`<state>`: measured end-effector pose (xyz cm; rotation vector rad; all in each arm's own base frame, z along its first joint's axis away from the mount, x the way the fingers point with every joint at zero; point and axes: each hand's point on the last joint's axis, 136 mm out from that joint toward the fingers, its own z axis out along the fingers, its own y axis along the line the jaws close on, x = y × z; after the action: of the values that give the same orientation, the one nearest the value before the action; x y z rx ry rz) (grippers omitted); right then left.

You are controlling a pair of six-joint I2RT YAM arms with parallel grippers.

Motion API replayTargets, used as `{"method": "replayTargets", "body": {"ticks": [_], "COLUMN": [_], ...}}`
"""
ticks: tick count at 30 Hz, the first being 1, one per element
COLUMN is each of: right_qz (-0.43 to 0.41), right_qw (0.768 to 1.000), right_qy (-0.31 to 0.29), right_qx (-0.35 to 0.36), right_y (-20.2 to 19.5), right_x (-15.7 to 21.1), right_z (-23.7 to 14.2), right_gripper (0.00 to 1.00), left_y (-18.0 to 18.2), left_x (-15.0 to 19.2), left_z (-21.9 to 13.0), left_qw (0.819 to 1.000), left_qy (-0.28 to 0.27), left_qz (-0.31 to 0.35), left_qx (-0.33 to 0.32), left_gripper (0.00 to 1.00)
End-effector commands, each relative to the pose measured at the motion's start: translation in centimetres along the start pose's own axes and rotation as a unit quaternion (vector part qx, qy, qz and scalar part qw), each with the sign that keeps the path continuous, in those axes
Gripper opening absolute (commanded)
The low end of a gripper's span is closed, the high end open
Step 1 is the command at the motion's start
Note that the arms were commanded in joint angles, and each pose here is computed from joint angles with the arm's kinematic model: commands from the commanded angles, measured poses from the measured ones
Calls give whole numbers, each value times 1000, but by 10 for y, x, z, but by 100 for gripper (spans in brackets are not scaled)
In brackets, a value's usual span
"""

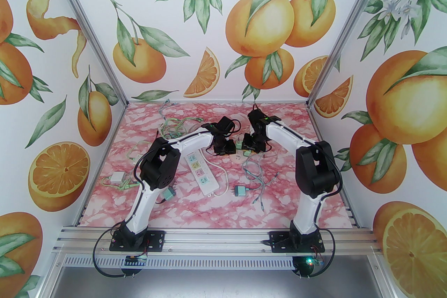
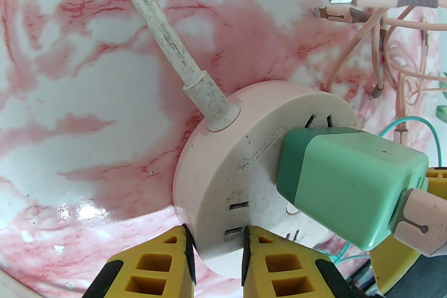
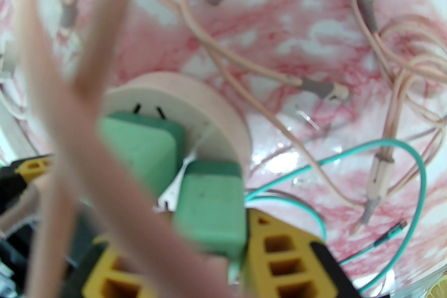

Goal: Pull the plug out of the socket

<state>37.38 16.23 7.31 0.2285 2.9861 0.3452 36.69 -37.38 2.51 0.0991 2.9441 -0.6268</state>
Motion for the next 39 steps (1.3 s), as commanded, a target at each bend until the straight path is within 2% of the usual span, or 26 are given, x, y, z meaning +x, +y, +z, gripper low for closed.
{"method": "replayTargets", "body": {"ticks": [1, 4, 10, 14, 20, 27, 33, 34, 39], "right_qz": [-85, -121, -140, -138, -89, -7, -1, -2, -80], "right_qw": [996, 992, 989, 989, 996, 994, 992, 993, 997], "right_qy": [-9, -6, 17, 9, 2, 3, 2, 4, 7], "right_qx": [-30, 17, 41, 52, 3, -113, -123, -118, -1], "right_y": [58, 66, 72, 65, 52, 39, 39, 39, 43], "right_x": [9, 17, 34, 29, 10, -8, -9, -8, 11], "right_z": [-23, -14, 8, 4, -9, -26, -31, -30, -15], "right_gripper": [28, 28, 28, 28, 28, 28, 28, 28, 29], "left_y": [107, 106, 105, 106, 107, 107, 106, 106, 102], "left_x": [115, 115, 115, 116, 118, 117, 117, 117, 116], "left_z": [94, 93, 94, 93, 94, 92, 93, 93, 94], "left_qw": [969, 969, 969, 969, 969, 969, 969, 970, 970], "left_qy": [172, 172, 172, 173, 175, 174, 173, 172, 171], "left_qz": [-3, -1, 2, 2, 4, 5, 5, 5, 8], "left_qx": [-176, -175, -176, -176, -176, -176, -174, -174, -173], "left_gripper": [25, 25, 24, 24, 24, 23, 24, 23, 23]}}
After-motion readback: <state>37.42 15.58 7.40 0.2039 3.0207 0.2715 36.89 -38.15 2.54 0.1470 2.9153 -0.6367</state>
